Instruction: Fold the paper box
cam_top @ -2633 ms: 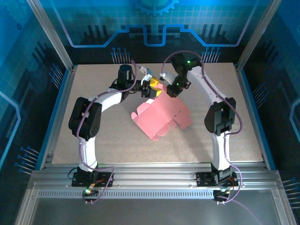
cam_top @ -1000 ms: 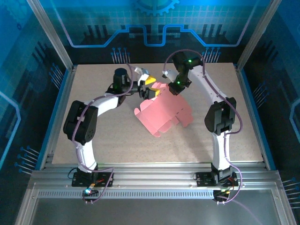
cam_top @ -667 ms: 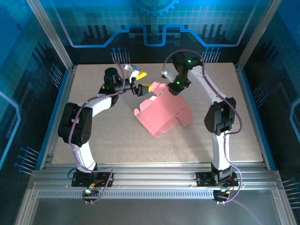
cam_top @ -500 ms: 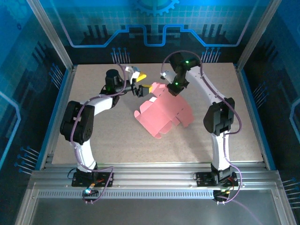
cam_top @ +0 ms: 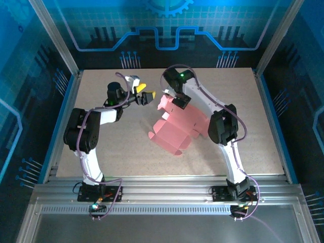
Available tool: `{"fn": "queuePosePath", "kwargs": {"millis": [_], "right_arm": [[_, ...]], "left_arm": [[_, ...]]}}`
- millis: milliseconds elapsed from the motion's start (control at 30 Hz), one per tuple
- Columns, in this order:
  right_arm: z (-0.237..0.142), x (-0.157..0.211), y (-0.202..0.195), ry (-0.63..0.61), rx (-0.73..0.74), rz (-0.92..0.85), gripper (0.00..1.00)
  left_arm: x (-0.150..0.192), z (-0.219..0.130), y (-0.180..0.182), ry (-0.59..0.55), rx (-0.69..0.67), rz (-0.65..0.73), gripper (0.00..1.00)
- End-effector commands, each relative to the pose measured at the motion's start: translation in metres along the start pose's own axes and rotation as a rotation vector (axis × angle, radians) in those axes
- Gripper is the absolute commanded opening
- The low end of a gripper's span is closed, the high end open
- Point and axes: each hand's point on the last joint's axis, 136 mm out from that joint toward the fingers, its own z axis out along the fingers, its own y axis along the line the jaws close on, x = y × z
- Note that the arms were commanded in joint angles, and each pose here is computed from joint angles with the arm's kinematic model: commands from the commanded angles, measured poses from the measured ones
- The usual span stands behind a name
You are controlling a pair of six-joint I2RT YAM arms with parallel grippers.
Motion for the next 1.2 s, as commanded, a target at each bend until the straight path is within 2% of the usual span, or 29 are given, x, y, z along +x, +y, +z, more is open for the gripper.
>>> {"fn": "queuePosePath", "kwargs": {"millis": [0,200,333,400,467,633,833,1033,1167], "right_arm": [[0.002,-0.002,-0.003,0.036,0.100,-0.051,0.00],[0.009,-0.008,0.009,0.034,0.097,-0.060,0.00],[0.001,-0.015,0.019,-0.028,-0.014,-0.030,0.03],[-0.003,-0.015,0.011,-0.036,0.001,-0.018,0.01],[-0.005,-0.015,0.007,-0.041,0.006,-0.021,0.01],[-0.012,-0.016,0.018,-0.096,-0.114,-0.013,0.01],[-0.025,-0.019,0.018,-0.147,-0.165,-0.011,0.01],[-0.029,-0.020,0.016,-0.156,-0.160,-0.022,0.01],[-0.035,-0.020,0.013,-0.171,-0.147,-0.030,0.00]], "left_arm": [[-0.003,-0.003,0.011,-0.024,-0.043,-0.015,0.99],[0.004,-0.007,0.004,-0.007,-0.020,-0.005,0.99],[0.009,-0.008,-0.004,-0.004,0.020,-0.011,0.99],[0.012,-0.006,-0.007,0.011,0.040,-0.011,0.99],[0.022,0.000,-0.014,0.051,0.055,0.008,0.99],[0.058,0.017,-0.029,0.188,0.087,0.073,0.98],[0.069,0.021,-0.035,0.243,0.155,0.065,0.83],[0.077,0.023,-0.039,0.333,0.203,0.023,0.62],[0.080,0.025,-0.043,0.380,0.259,0.001,0.54]]}}
